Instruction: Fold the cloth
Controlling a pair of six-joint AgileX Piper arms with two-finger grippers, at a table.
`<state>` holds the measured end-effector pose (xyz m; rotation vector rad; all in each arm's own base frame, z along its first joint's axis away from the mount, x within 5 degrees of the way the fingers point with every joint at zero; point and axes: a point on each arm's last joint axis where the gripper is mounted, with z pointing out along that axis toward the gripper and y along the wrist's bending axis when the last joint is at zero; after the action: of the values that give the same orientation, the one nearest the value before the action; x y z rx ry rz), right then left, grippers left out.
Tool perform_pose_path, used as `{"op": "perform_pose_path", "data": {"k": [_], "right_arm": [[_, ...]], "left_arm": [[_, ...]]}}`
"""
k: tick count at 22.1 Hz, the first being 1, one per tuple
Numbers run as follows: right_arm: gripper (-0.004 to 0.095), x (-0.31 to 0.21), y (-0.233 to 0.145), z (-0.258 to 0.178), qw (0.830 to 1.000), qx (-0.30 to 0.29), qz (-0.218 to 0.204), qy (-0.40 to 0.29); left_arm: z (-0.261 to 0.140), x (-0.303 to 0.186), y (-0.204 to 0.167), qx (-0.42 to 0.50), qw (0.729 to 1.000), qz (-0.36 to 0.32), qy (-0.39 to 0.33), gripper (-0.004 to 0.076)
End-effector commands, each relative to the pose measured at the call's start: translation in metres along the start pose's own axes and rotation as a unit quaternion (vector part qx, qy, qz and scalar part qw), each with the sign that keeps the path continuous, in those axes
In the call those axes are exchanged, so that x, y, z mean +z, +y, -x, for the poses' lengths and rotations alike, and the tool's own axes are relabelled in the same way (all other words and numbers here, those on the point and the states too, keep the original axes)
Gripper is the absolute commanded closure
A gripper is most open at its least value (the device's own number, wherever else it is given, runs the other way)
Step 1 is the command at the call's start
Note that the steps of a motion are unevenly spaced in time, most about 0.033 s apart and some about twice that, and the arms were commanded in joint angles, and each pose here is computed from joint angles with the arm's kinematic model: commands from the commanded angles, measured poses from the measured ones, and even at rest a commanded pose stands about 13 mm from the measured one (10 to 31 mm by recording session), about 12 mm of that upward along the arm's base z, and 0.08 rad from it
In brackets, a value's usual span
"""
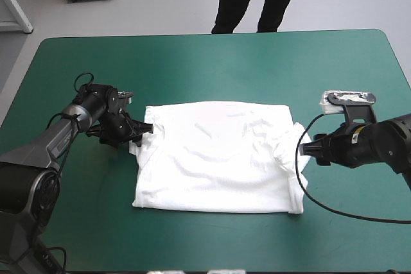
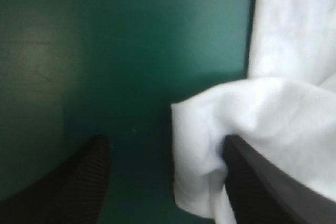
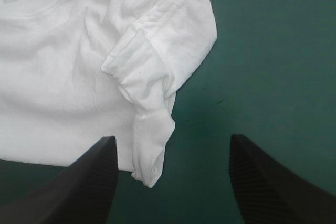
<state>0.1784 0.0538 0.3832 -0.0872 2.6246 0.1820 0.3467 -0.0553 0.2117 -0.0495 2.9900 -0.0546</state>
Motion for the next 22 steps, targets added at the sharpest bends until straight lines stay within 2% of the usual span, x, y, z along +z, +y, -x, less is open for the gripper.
{"op": "perform_pose_path", "data": {"k": [1, 4, 5, 6, 7, 14, 17, 22], "right_arm": [[0.0332, -0.011, 0.0, 0.003, 1.0, -0.001, 0.001, -0.022], [0.0332, -0.011, 0.0, 0.003, 1.0, -0.001, 0.0, -0.022], [0.0332, -0.011, 0.0, 0.003, 1.0, -0.001, 0.0, -0.022], [0.0332, -0.011, 0.0, 0.003, 1.0, -0.001, 0.0, -0.022], [0.0334, -0.011, 0.0, 0.003, 1.0, -0.001, 0.0, -0.022], [0.0426, -0.011, 0.0, 0.003, 1.0, 0.0, 0.005, -0.021], [0.0426, -0.011, 0.001, 0.003, 1.0, 0.006, 0.009, -0.02], [0.0426, -0.011, 0.001, 0.003, 1.0, 0.006, 0.009, -0.02]], "left_arm": [[0.006, -0.007, -0.002, -0.002, 1.0, -0.007, -0.022, 0.0328], [0.007, -0.005, -0.002, -0.002, 1.0, -0.007, -0.025, 0.0461], [0.008, -0.005, -0.002, -0.002, 1.0, -0.008, -0.028, 0.0528], [0.009, -0.006, -0.002, -0.001, 0.999, -0.008, -0.034, 0.0684], [0.01, -0.009, -0.002, -0.001, 0.999, -0.009, -0.038, 0.073], [0.016, -0.055, -0.018, 0.03, 0.993, -0.026, -0.108, 0.0734], [0.015, -0.075, -0.043, 0.068, 0.988, -0.044, -0.135, 0.0734], [0.004, -0.077, -0.082, 0.108, 0.982, -0.076, -0.136, 0.0734]]}}
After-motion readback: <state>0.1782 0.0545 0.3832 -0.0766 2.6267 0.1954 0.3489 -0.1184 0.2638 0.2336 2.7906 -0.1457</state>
